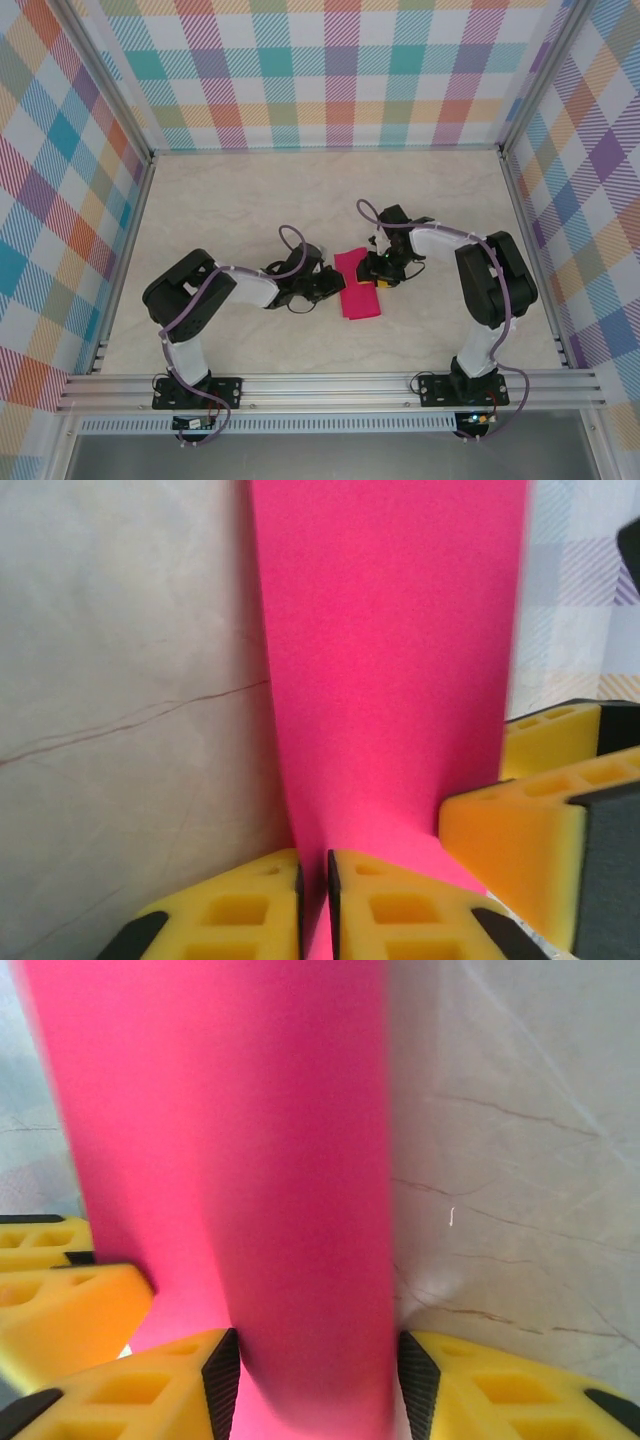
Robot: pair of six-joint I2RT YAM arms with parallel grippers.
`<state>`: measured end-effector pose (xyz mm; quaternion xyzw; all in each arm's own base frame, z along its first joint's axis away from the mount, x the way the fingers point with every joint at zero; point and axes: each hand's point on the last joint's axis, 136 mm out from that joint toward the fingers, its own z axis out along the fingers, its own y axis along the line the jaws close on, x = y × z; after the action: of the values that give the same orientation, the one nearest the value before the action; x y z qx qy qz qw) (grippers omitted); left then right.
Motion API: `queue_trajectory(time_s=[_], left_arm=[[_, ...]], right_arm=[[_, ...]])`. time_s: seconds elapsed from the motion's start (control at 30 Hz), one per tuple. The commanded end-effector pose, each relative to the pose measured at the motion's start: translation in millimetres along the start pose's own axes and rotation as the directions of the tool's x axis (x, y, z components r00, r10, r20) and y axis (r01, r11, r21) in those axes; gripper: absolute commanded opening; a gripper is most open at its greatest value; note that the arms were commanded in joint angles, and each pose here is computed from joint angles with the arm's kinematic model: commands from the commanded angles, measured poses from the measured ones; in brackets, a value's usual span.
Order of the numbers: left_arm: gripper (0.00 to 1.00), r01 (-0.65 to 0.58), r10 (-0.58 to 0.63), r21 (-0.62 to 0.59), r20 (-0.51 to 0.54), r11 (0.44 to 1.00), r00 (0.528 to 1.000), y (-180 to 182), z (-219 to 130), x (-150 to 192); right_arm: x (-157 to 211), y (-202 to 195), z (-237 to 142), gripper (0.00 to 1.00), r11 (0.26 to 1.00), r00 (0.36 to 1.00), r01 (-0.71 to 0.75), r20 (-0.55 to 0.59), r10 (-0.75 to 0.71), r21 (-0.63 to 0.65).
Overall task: Fold a paper plane with a square sheet of paper (pick it up from the middle)
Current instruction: First fold in half a square sheet of paper at the center of the table, then hold the square sheet of paper at the center of the table.
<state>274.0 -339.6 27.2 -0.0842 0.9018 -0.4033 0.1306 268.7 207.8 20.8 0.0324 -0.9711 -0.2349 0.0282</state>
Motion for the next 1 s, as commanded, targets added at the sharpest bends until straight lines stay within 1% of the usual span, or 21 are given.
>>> queue_trajectory(time_s=[0.0,0.03,0.1,0.17,0.27,0.4,0.6,0.97], left_arm=[[0.20,-0.033,0.034,-0.049,0.005,0.998,0.999,-3.3,-11.5,-1.0],[0.20,-0.032,0.032,-0.048,0.006,0.998,0.999,-5.6,-14.9,-1.8],[0.25,-0.028,0.029,-0.058,0.012,0.998,1.000,-6.4,-19.4,-3.1],[0.28,-0.017,0.020,-0.103,0.030,0.994,0.999,0.1,-25.9,-5.6],[0.31,-0.014,0.021,-0.131,0.057,0.991,0.998,3.3,-36.5,-9.7],[0.32,-0.025,0.036,-0.135,0.086,0.991,0.996,-4.3,-44.8,-17.0],[0.32,-0.040,0.052,-0.142,0.080,0.989,0.995,-7.5,-39.8,-20.4],[0.32,-0.047,0.062,-0.144,0.103,0.988,0.993,-9.5,-38.3,-26.2]], right_arm=[[9.8,-22.8,12.6,0.48,0.995,0.999,0.001,-0.051,0.004,0.101],[10.0,-25.0,13.1,0.48,0.994,0.999,0.002,-0.054,0.004,0.114],[8.8,-27.2,13.4,0.48,0.992,0.999,0.006,-0.052,0.000,0.127],[7.4,-28.3,13.9,0.47,0.991,0.999,0.012,-0.047,-0.006,0.132],[6.5,-30.6,15.1,0.46,0.990,0.999,0.015,-0.046,-0.008,0.141],[6.6,-34.1,17.3,0.44,0.988,0.999,0.020,-0.049,-0.012,0.153],[6.5,-35.5,21.2,0.40,0.988,0.998,0.016,-0.058,-0.008,0.154],[5.3,-34.5,23.3,0.39,0.990,0.998,-0.025,-0.057,0.033,0.137]])
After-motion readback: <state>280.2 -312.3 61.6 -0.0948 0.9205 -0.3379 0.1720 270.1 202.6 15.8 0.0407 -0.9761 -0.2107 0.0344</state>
